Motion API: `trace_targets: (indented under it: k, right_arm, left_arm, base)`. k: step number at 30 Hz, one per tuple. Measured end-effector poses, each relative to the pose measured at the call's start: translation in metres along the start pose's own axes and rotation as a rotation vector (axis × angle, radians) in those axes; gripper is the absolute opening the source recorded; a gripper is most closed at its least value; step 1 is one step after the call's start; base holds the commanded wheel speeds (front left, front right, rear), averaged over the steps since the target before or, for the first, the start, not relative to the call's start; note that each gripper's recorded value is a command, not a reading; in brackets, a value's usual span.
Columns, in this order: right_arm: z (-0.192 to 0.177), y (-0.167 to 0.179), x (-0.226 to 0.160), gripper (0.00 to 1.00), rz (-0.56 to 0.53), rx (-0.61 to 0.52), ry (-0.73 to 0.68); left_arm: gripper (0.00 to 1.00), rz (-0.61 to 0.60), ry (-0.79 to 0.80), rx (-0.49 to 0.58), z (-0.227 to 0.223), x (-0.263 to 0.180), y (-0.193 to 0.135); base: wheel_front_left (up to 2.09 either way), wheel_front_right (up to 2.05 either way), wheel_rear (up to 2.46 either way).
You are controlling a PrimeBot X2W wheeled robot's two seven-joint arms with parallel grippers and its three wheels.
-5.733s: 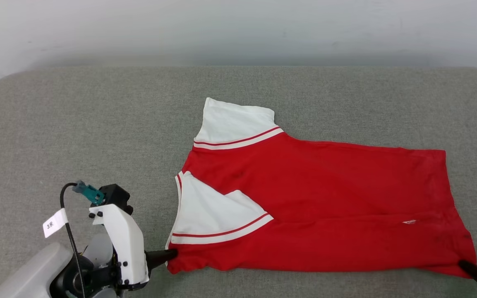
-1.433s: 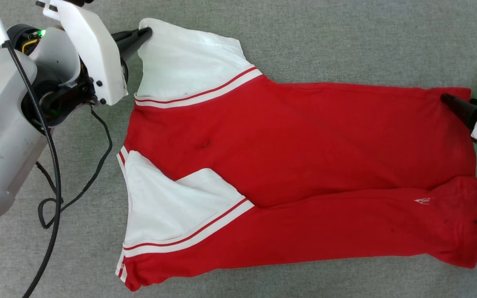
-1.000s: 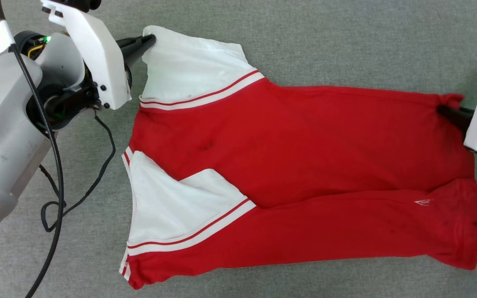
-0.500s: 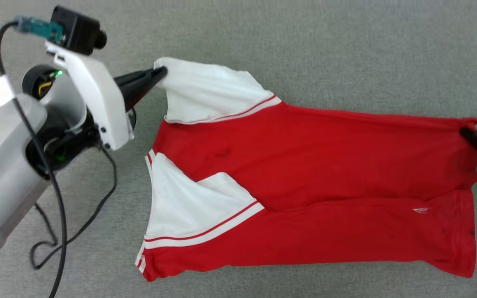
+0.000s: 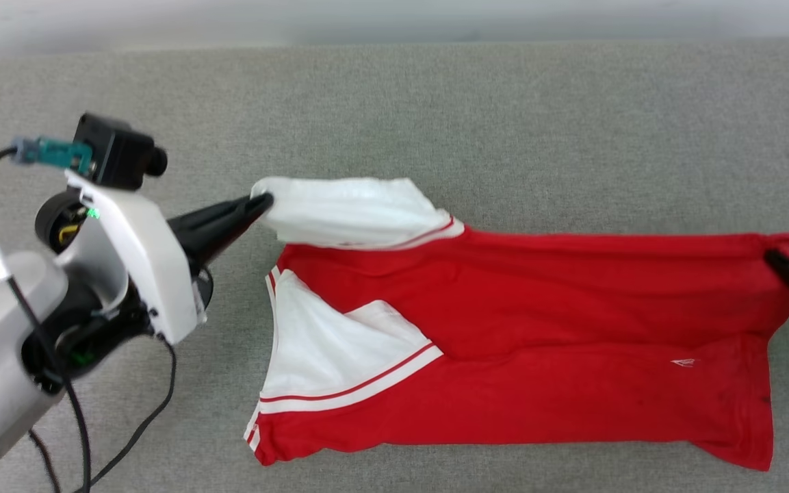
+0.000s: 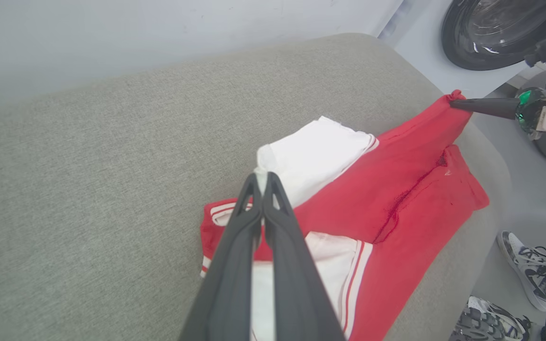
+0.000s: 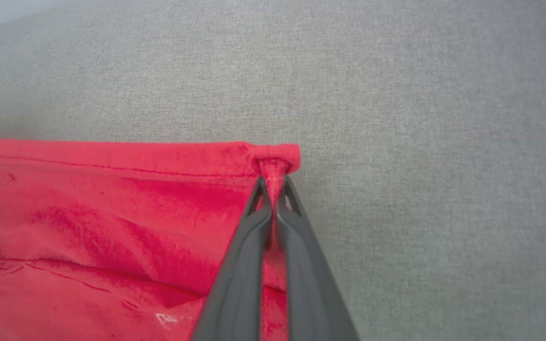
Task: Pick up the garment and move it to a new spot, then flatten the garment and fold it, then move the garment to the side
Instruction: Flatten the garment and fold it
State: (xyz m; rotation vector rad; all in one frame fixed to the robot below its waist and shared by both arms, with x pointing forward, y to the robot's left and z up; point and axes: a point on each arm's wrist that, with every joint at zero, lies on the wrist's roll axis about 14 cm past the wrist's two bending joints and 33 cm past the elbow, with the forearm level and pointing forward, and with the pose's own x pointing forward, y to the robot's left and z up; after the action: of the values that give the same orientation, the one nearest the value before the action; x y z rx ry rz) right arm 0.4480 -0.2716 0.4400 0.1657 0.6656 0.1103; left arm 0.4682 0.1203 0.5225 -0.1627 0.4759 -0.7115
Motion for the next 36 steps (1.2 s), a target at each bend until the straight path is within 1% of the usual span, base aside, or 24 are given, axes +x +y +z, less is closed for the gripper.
trace_targets:
  k: [8, 11, 15, 24, 34, 35, 36]
  right_arm:
    - [-0.011, 0.010, -0.024, 0.00, 0.027, -0.022, -0.007]
    - [-0.018, 0.011, -0.031, 0.00, 0.028, -0.019, 0.004]
    - [-0.027, 0.012, -0.037, 0.00, 0.027, -0.006, 0.016]
    - [-0.059, 0.014, -0.038, 0.00, 0.022, 0.031, 0.093]
    - [-0.079, 0.008, -0.036, 0.00, 0.005, 0.062, 0.151]
    - [-0.081, 0.008, -0.036, 0.01, 0.004, 0.065, 0.155]
    - [-0.083, 0.007, -0.035, 0.08, 0.004, 0.071, 0.164]
  left_arm:
    - [0.00, -0.001, 0.016, 0.000, -0.017, -0.026, -0.018]
    - [0.00, -0.013, 0.039, -0.020, -0.029, -0.032, -0.025]
    - [0.00, -0.006, 0.055, -0.039, -0.040, -0.039, -0.027]
    - [0.00, -0.028, 0.130, -0.105, -0.075, -0.041, -0.035]
    - [0.00, -0.043, 0.207, -0.190, -0.108, -0.038, -0.037]
    - [0.00, -0.042, 0.209, -0.201, -0.109, -0.038, -0.037]
    - [0.00, -0.047, 0.216, -0.213, -0.111, -0.037, -0.038]
  base:
    - [0.00, 0.00, 0.00]
    - [0.00, 0.00, 0.00]
    - [0.00, 0.00, 0.00]
    - [0.00, 0.00, 0.00]
    - [0.00, 0.00, 0.00]
    - [0.00, 0.00, 0.00]
    - [0.00, 0.00, 0.00]
